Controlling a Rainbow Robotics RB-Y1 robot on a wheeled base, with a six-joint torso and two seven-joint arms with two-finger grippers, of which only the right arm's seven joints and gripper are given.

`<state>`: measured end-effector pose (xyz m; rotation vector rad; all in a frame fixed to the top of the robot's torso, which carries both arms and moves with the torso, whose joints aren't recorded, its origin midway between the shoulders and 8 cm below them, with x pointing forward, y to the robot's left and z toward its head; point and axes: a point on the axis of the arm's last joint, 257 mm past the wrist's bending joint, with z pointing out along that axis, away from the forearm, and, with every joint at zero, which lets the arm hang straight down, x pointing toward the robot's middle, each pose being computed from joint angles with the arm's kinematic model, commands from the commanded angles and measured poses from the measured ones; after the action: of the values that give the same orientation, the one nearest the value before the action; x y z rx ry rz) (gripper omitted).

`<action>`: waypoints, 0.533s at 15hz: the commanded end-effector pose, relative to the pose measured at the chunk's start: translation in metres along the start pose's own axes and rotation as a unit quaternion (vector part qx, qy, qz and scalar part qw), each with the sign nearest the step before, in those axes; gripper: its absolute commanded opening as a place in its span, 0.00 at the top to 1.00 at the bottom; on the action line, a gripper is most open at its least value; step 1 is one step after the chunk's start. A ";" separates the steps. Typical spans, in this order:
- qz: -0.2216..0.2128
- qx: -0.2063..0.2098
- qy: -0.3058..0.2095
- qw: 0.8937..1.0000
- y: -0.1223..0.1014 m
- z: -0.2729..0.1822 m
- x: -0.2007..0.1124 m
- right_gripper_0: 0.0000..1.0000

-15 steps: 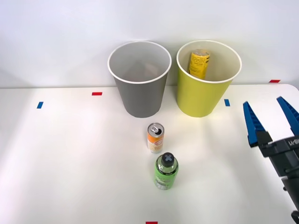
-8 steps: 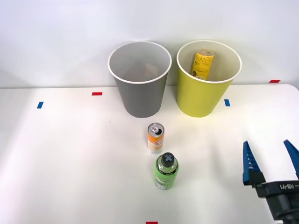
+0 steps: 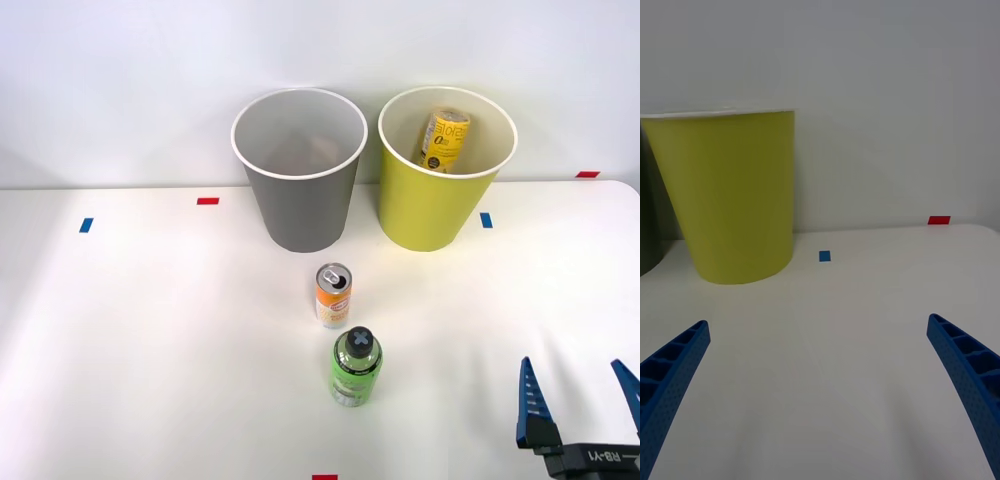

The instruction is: Put cans in the gray bin, plastic bottles in the light green bin

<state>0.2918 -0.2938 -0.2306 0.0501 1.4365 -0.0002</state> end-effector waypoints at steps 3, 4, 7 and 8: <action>-0.002 0.011 -0.002 1.000 -0.009 -0.007 0.029 0.00; -0.002 0.010 -0.003 1.000 -0.009 -0.004 0.033 0.00; -0.003 0.009 -0.005 1.000 -0.008 -0.002 0.038 0.00; -0.003 0.004 -0.010 1.000 -0.003 -0.005 0.039 0.00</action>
<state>0.2941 -0.2998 -0.2688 0.0592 1.4259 -0.0157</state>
